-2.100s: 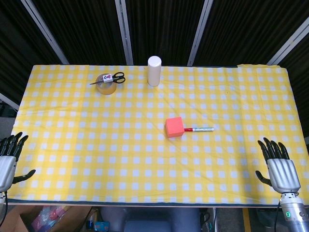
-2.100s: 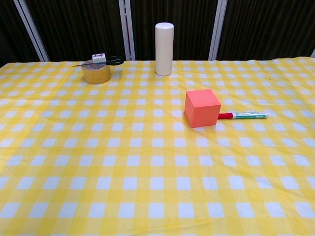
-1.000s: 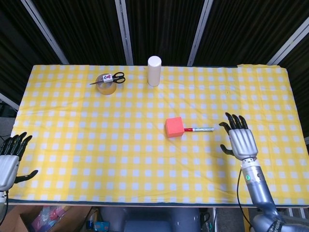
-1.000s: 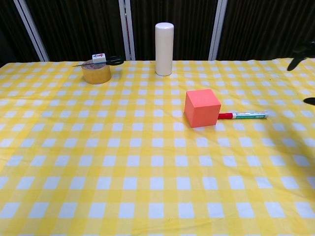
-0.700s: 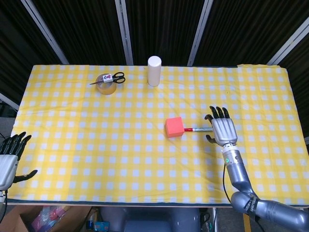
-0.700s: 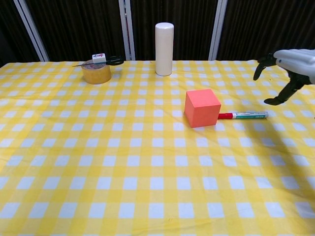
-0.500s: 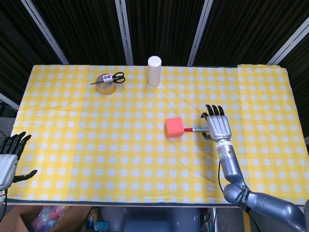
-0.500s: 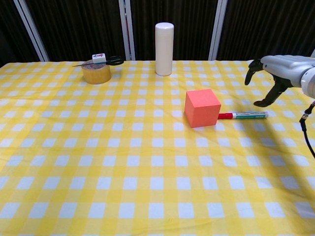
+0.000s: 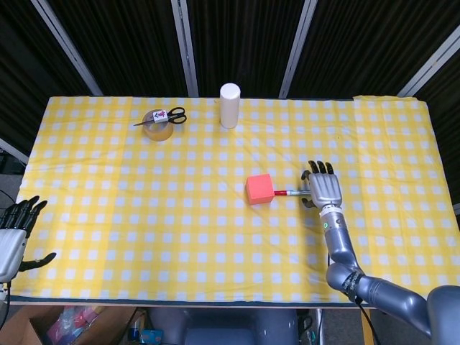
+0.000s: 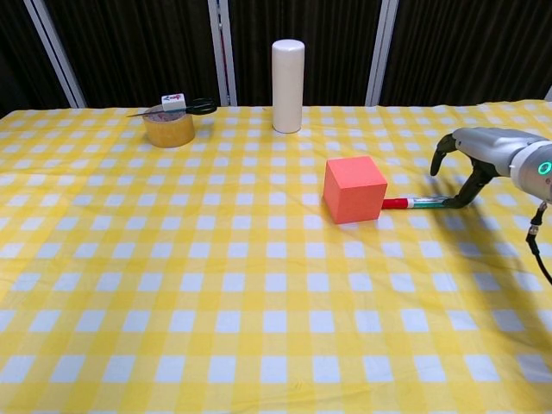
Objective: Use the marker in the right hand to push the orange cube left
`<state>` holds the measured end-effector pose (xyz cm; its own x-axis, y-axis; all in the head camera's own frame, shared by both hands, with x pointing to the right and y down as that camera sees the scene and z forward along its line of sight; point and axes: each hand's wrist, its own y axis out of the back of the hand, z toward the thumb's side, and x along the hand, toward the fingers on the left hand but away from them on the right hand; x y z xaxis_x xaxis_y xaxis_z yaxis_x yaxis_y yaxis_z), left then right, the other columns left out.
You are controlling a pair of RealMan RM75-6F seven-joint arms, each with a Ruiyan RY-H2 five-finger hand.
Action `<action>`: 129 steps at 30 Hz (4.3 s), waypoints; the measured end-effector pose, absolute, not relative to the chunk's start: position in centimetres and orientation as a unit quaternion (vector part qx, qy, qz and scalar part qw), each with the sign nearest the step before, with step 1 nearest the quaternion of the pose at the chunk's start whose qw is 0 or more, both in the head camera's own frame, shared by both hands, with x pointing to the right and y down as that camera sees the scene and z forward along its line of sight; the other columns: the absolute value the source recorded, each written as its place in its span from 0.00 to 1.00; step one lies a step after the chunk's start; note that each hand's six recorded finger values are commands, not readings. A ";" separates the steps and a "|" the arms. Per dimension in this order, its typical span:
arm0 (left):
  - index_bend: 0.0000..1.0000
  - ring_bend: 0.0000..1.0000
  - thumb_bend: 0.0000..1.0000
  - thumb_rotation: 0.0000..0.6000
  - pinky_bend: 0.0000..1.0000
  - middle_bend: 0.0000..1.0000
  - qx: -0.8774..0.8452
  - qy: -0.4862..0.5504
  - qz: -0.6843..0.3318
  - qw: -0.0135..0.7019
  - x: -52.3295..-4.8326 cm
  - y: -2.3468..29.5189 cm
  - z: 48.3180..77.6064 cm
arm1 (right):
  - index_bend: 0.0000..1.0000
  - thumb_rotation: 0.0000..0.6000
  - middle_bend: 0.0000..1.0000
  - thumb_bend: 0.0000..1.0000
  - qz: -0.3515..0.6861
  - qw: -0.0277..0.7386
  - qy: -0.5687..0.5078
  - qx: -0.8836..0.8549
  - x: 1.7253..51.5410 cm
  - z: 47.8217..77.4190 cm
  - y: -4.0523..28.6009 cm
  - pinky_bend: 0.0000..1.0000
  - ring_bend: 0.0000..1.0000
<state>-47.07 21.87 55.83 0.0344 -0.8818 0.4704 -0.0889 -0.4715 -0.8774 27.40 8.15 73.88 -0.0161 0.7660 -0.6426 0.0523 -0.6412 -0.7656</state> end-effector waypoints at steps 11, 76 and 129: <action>0.00 0.00 0.00 1.00 0.00 0.00 -0.635 0.386 -0.578 0.337 -47.1 21.8 55.9 | 0.44 1.00 0.15 0.33 0.646 0.268 -0.319 -0.639 27.4 75.7 7.8 0.00 0.00; 0.00 0.00 0.00 1.00 0.00 0.00 -0.639 0.391 -0.578 0.322 -47.0 21.7 55.9 | 0.62 1.00 0.25 0.51 0.606 0.303 -0.321 -0.661 28.4 73.8 6.4 0.00 0.00; 0.00 0.00 0.00 1.00 0.00 0.00 -0.654 0.388 -0.570 0.311 -47.0 21.7 55.6 | 0.62 1.00 0.25 0.52 0.587 0.325 -0.293 -0.681 18.6 74.7 8.0 0.00 0.00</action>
<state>-46.97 21.74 55.61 0.0476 -0.8620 0.5046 -0.1534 -0.5055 -0.8491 18.62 8.03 74.68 0.1391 0.7803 -0.6097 0.0180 -0.6176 -0.7863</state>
